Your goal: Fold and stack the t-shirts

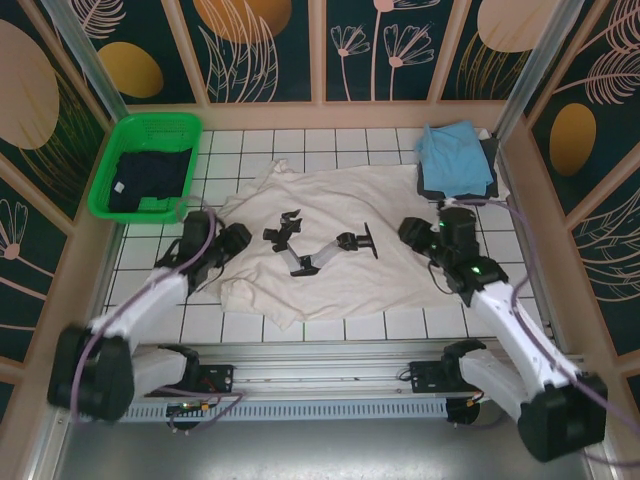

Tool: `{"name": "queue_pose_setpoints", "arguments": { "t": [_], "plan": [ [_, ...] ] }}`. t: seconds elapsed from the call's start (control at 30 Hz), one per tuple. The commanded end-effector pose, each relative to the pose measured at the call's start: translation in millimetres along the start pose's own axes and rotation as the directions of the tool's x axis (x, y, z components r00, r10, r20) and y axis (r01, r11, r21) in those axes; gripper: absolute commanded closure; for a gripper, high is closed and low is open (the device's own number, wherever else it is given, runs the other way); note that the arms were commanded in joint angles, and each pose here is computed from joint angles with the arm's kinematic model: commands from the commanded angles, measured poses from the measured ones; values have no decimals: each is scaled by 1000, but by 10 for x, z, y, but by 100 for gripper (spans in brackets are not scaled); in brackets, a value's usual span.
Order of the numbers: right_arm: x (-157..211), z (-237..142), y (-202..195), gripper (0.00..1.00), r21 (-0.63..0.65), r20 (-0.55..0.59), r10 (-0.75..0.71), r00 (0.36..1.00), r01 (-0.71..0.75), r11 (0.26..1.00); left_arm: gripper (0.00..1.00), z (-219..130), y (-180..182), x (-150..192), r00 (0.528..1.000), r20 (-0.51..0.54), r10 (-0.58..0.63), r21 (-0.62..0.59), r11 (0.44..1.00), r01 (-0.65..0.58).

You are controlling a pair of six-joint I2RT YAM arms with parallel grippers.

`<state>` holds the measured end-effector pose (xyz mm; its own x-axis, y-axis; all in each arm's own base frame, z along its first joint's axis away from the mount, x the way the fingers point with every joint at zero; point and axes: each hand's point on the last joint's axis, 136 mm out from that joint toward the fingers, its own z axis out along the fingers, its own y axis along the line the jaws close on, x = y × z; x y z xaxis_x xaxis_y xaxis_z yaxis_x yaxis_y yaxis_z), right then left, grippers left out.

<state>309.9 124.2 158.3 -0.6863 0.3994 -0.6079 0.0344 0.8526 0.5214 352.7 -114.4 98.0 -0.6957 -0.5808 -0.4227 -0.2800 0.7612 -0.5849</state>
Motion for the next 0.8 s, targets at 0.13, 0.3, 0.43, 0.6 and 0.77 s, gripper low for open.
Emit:
{"name": "queue_pose_setpoints", "arguments": {
  "t": [0.13,0.3,0.43,0.6,0.77],
  "plan": [
    [299,652,3,50,9,-92,-36,995,37,999,53,949,-117,-544,994,-9,111,-115,987,-111],
    [595,830,-136,50,29,-167,-25,986,30,999,55,1399,-112,-746,991,-39,128,-188,973,-133],
    [745,866,-256,50,52,-196,-18,980,29,998,55,1548,-200,-1040,991,-20,136,-203,970,-137],
    [986,893,-456,50,91,-236,-1,972,24,996,58,1649,-311,-1201,988,-37,153,-196,968,-157],
    [1197,925,-584,51,108,-277,29,960,1,994,50,1799,-324,-1405,984,-13,179,-250,952,-176]
  ]
}}
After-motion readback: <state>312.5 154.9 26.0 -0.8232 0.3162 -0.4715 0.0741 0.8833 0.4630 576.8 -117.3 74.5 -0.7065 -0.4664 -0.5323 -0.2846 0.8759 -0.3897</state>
